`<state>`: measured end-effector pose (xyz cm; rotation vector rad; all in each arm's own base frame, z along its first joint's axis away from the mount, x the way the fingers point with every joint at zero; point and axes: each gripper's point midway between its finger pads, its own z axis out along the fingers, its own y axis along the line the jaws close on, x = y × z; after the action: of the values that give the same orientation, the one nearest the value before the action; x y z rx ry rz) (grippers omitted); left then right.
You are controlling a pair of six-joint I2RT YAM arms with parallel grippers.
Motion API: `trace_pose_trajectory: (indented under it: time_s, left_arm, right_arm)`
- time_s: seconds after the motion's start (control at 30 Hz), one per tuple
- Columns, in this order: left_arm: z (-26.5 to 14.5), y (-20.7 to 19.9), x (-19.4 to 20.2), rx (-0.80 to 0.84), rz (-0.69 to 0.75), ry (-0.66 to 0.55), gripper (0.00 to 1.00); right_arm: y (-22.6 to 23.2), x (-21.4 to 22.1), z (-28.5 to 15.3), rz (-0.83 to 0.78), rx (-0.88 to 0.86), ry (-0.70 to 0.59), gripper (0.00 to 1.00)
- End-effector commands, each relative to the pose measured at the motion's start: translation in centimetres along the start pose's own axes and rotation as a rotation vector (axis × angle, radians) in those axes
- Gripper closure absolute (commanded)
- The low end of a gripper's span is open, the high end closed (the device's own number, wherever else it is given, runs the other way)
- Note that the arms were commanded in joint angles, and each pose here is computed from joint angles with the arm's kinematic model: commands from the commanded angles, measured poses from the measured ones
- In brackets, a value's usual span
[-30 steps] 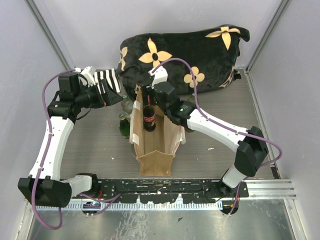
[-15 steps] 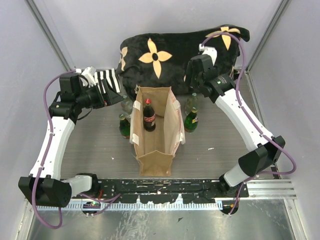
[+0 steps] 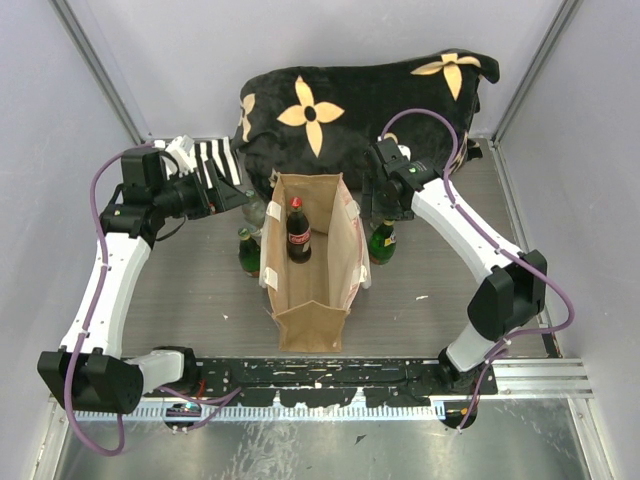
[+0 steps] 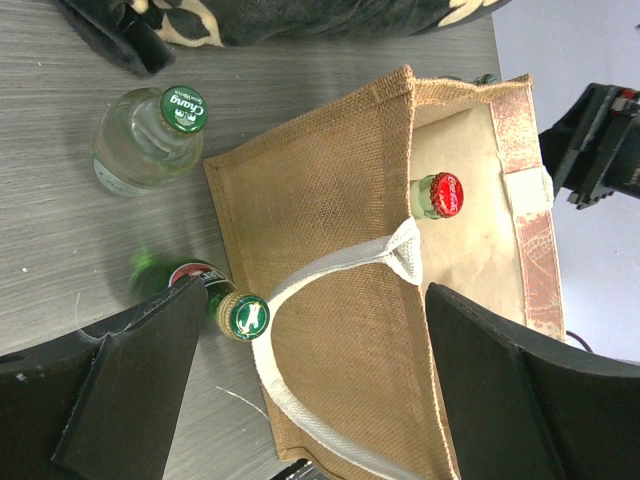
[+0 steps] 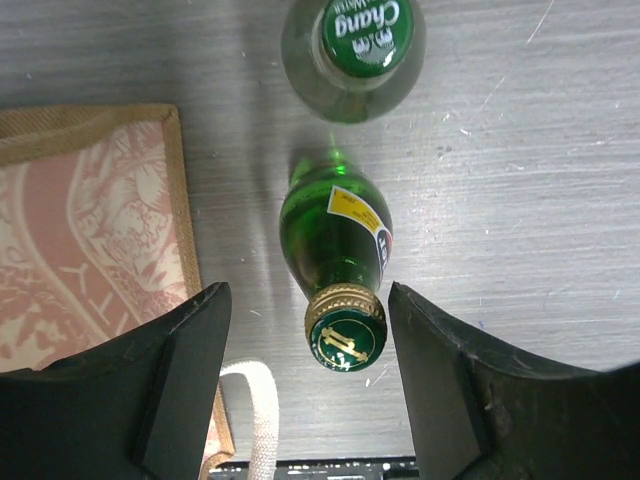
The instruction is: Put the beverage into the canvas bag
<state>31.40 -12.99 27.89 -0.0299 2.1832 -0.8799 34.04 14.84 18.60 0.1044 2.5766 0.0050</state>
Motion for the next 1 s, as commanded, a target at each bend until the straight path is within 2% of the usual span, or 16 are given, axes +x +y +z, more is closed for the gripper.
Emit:
trace_pose_trajectory:
  time_s: [0.0,0.37,0.5,0.67,0.7,0.97]
  left_arm:
    - [-0.1,-0.3,0.0,0.024,0.003,-0.006,0.02]
    - [0.1,-0.1,0.1,0.022,-0.001,-0.005,0.02]
    - [0.1,-0.1,0.1,0.023,-0.004,-0.005,0.02]
    - [0.1,-0.1,0.1,0.023,-0.002,-0.005,0.02]
    - [0.1,-0.1,0.1,0.022,-0.003,-0.005,0.02]
    - [0.3,0.0,0.2,0.023,-0.008,0.0,0.02]
  right_arm:
    - [-0.4,0.7,0.1,0.021,0.002,0.036,0.31]
    - [-1.5,2.3,1.3,0.013,0.033,0.093,0.51]
    - [-1.6,2.4,1.8,0.016,0.033,0.091,0.66]
    - [-1.4,2.1,1.6,0.012,0.021,0.08,0.96]
    - [-1.4,2.0,1.5,0.01,0.016,0.076,0.99]
    - [-1.4,-1.0,-1.8,0.019,-0.006,-0.02,0.99]
